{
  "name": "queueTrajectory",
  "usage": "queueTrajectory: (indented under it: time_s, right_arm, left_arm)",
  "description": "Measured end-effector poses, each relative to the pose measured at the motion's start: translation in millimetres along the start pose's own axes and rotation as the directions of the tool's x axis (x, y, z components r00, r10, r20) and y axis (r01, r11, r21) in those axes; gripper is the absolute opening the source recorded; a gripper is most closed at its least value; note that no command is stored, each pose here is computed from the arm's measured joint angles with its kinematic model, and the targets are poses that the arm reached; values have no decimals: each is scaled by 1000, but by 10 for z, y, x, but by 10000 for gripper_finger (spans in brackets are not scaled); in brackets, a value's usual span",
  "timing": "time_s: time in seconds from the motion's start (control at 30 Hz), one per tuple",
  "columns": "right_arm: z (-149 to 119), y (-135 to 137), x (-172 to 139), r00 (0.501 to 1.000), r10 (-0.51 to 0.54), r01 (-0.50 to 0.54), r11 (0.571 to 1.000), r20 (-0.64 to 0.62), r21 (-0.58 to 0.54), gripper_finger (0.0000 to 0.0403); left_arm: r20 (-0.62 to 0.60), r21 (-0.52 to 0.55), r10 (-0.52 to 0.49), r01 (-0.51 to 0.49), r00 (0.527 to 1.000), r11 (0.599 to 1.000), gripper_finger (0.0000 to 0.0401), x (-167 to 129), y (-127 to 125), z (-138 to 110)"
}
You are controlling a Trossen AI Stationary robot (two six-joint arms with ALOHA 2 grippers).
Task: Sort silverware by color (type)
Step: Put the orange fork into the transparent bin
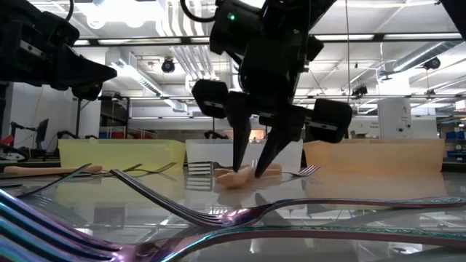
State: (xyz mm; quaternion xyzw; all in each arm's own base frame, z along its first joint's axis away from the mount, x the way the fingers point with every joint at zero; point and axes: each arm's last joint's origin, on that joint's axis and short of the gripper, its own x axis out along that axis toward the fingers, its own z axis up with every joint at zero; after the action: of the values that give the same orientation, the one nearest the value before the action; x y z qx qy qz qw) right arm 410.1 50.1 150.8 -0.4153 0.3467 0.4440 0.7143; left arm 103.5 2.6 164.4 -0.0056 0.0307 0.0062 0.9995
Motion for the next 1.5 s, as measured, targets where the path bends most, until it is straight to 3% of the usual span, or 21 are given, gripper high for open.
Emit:
queueTrajectory:
  time_s: [0.47,0.73,1.1,1.5]
  right_arm:
    - [-42,-11,97,1000,-9,9,1000,-10,20,104]
    - [-43,-18,98,1000,-20,21,998,-20,54,55]
    - [-22,-15,21,999,-30,32,998,-31,58,53]
    - [-4,-153,-415,959,-228,242,968,-170,63,53]
  left_arm:
    - [-1,0,0,0,1000,1000,0,1,0,-1]
    - [-1,0,0,0,1000,1000,0,1,0,0]
    - [-1,0,0,0,1000,1000,0,1,0,-1]
    - [-2,0,0,0,1000,1000,0,1,0,-2]
